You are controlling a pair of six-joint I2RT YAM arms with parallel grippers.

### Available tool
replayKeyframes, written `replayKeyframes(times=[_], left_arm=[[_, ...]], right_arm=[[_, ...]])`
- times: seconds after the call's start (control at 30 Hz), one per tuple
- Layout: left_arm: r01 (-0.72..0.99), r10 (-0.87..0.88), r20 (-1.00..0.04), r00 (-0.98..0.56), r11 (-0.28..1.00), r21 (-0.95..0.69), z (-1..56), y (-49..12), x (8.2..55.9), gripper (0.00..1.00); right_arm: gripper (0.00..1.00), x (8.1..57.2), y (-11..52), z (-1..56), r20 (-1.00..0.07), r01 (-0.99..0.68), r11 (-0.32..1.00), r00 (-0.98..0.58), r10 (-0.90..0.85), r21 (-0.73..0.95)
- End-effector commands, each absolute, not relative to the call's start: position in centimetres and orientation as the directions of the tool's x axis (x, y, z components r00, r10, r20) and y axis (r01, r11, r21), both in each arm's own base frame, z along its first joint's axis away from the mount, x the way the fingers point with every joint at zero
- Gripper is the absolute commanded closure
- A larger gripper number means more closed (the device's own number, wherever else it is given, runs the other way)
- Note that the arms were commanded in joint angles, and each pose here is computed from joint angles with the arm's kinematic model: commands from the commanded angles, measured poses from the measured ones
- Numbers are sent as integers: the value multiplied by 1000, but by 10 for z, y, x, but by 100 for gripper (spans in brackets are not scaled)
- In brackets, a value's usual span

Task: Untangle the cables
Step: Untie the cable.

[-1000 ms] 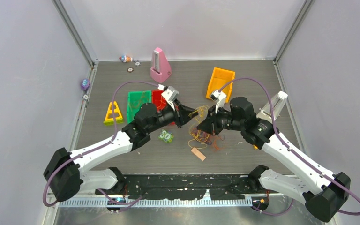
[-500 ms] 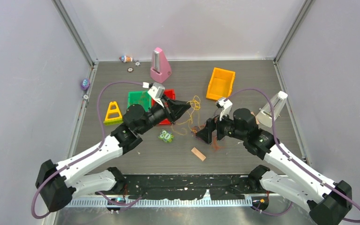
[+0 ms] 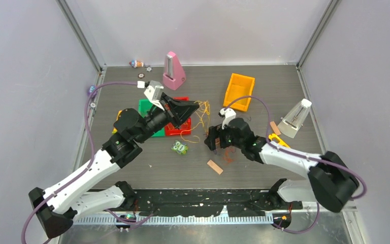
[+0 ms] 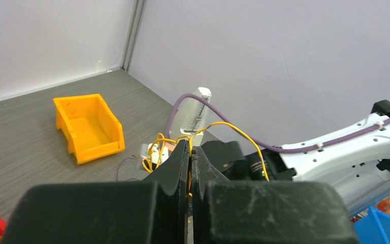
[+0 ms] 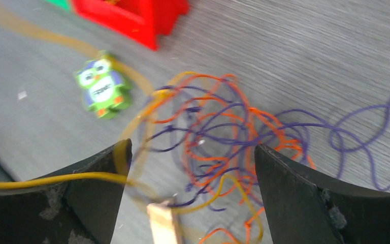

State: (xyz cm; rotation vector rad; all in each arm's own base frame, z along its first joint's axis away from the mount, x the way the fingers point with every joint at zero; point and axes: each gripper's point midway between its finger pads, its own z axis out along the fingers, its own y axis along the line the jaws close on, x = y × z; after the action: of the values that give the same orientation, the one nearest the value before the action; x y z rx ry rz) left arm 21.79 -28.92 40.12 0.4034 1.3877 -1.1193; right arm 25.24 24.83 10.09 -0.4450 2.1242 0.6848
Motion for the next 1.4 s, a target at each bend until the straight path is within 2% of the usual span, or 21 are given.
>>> replayKeyframes(times=[0.0, 0.17, 0.27, 0.43, 0.67, 0.73, 0.83, 0.97, 1.03, 1.1, 1.37], left_arm=[[789, -457, -885, -90, 510, -343, 444, -253, 208, 100], [709, -441, -897, 22, 640, -297, 464, -199, 200, 100], [604, -416, -905, 86, 745, -285, 464, -157, 194, 100], [322, -326, -936, 132, 907, -271, 436, -86, 198, 100], [112, -237, -967, 91, 968, -227, 397, -43, 196, 100], [61, -217, -973, 77, 975, -213, 386, -34, 197, 100], [46, -183, -982, 48, 982, -181, 374, -34, 198, 100], [167, -155, -988, 6, 974, -152, 363, -61, 201, 100], [213, -150, -989, -7, 966, -148, 360, -71, 201, 100], [227, -148, -989, -14, 963, -147, 360, -74, 201, 100], [416, -130, -992, -5, 901, -120, 375, -108, 191, 100]], right_arm=[[4, 295, 235, 94, -818, -316, 911, -574, 39, 265], [1, 288, 204, 53, -753, -145, 969, -656, 56, 199], [6, 277, 177, 40, -721, -45, 990, -689, 69, 137], [17, 264, 134, 35, -704, 137, 988, -695, 148, 72], [20, 258, 86, 51, -730, 398, 914, -602, 322, 75], [20, 257, 81, 55, -733, 421, 903, -586, 346, 90], [17, 262, 92, 65, -737, 342, 931, -595, 321, 129], [7, 267, 124, 88, -753, 85, 981, -630, 188, 174], [1, 268, 133, 100, -773, 7, 981, -615, 158, 194], [5, 268, 141, 114, -795, -68, 975, -593, 130, 210], [5, 260, 179, 169, -862, -378, 894, -506, 16, 239]])
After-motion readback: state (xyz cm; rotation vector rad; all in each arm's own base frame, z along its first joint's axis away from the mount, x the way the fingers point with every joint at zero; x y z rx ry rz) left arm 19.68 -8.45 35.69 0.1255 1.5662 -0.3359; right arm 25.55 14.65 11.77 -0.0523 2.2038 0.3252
